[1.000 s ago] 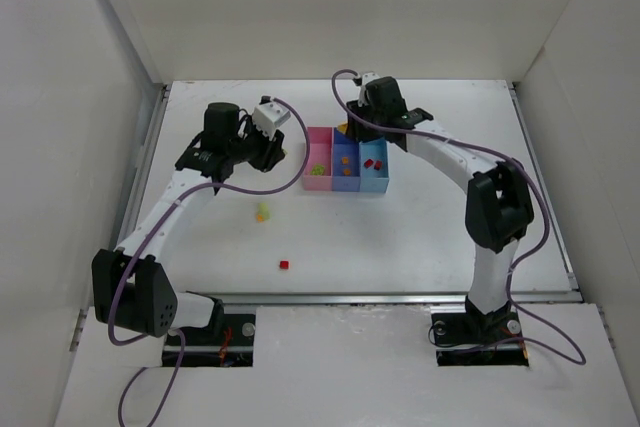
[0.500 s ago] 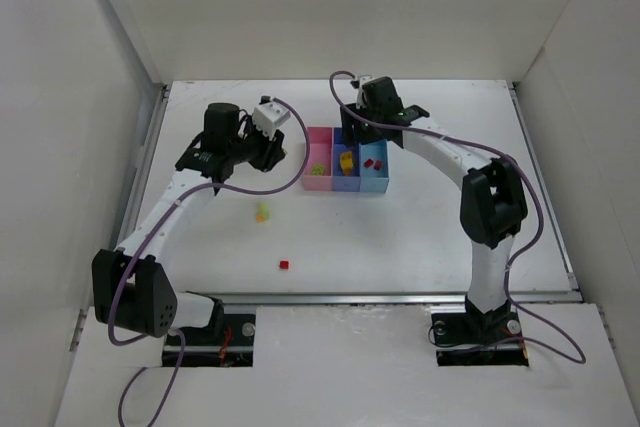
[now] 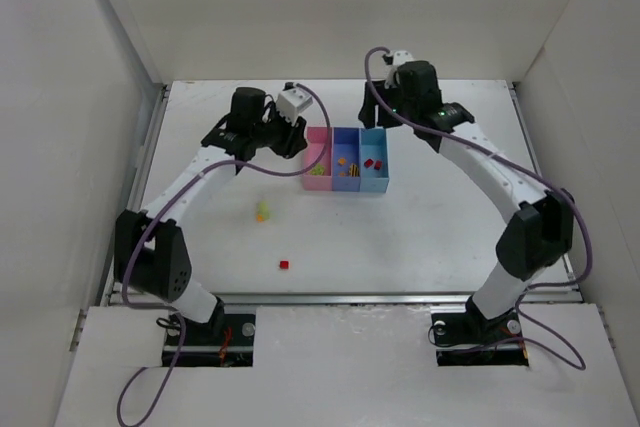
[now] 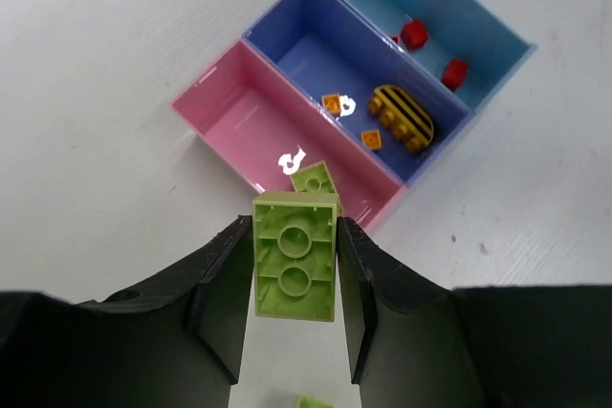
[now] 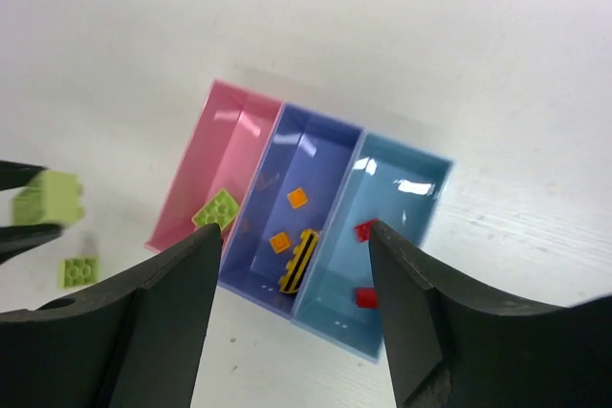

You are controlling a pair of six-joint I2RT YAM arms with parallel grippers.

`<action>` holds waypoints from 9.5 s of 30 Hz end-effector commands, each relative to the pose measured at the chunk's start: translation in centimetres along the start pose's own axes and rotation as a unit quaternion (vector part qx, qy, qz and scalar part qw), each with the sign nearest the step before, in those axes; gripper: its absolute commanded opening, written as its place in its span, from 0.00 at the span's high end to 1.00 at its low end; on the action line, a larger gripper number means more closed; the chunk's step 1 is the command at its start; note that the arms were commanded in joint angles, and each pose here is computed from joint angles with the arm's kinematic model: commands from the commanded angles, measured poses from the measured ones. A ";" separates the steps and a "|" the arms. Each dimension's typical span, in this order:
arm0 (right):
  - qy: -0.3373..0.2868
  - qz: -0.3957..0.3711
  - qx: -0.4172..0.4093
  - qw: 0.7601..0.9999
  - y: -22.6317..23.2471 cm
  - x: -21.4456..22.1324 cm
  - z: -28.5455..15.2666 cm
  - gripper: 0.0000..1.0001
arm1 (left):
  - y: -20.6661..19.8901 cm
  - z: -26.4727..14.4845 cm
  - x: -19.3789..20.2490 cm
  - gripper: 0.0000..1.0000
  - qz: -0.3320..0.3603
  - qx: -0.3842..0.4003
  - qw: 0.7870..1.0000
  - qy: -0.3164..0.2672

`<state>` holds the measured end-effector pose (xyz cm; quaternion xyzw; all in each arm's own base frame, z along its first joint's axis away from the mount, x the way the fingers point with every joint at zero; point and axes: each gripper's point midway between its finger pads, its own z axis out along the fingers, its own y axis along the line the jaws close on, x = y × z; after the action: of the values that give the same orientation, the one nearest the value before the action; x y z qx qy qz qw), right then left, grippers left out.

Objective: Sort the legos into containers by color

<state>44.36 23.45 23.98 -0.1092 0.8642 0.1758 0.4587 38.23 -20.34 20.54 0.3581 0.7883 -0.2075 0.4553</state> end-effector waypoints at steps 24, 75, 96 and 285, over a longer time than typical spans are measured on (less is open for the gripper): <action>-0.082 0.007 0.078 0.994 -6.4 -3.1 -5.3 0.30 | 2.7 9.3 -1.4 0.86 -0.177 -0.047 0.983 0.005; -0.054 -0.067 -0.003 0.996 -0.9 0.0 -7.4 0.30 | -1.2 -2.1 18.6 0.08 0.178 0.105 0.927 0.312; -0.060 -0.071 0.001 0.996 -0.9 -0.9 -6.9 0.29 | -1.7 -3.0 20.6 0.61 0.157 0.119 0.914 0.355; -0.048 0.002 -0.060 0.997 1.3 1.8 -1.6 0.54 | 0.0 9.3 0.6 0.09 -0.240 -0.073 0.967 0.052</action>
<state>41.95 24.06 19.93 -0.1131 0.8527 0.2231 0.4586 42.63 -25.98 11.08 0.1304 0.9048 -0.2236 0.3382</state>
